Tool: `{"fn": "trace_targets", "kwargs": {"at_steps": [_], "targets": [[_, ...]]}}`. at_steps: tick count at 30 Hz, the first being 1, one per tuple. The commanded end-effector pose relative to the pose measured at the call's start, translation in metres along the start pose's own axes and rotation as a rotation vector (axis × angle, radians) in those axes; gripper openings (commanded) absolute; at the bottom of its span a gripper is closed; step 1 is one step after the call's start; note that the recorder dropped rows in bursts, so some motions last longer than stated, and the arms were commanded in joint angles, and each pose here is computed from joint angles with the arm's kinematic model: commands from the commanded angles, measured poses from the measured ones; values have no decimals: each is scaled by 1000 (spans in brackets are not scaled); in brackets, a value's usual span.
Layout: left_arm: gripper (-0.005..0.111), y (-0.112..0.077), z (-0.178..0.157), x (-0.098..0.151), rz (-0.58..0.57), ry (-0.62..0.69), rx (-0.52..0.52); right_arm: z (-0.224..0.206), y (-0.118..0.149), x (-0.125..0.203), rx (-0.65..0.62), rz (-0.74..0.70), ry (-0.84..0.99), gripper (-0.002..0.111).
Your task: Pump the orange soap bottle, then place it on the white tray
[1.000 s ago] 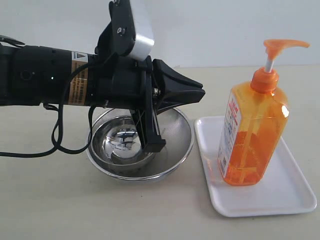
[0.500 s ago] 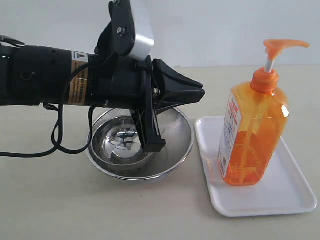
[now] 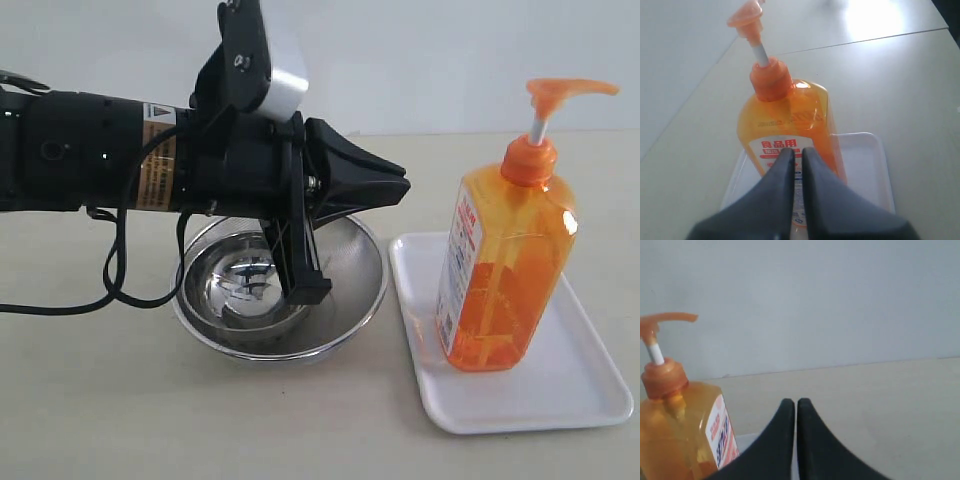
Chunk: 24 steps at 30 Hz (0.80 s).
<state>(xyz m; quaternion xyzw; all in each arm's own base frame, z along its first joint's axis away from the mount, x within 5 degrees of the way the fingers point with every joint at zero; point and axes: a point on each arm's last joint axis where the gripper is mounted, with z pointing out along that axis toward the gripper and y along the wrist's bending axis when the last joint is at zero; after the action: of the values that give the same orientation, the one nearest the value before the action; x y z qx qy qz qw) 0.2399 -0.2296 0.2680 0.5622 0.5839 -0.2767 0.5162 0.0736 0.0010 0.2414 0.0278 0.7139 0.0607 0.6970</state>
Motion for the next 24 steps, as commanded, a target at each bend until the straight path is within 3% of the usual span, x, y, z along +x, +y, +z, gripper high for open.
{"fn": "trace_targets", "kwargs": {"at_steps": [1, 6, 14, 24], "targets": [[5, 0, -2, -1, -7, 0, -4, -9, -5, 26, 4, -6, -13, 0], [5, 0, -2, -1, -7, 0, -4, -12, -3, 33, -30, 17, -36, 0], [5, 0, -2, -1, -7, 0, -4, -12, -2, 33, -47, 219, -30, 0], [5, 0, -2, -1, -7, 0, -4, -13, 2, 40, -94, -54, 33, 0]]}}
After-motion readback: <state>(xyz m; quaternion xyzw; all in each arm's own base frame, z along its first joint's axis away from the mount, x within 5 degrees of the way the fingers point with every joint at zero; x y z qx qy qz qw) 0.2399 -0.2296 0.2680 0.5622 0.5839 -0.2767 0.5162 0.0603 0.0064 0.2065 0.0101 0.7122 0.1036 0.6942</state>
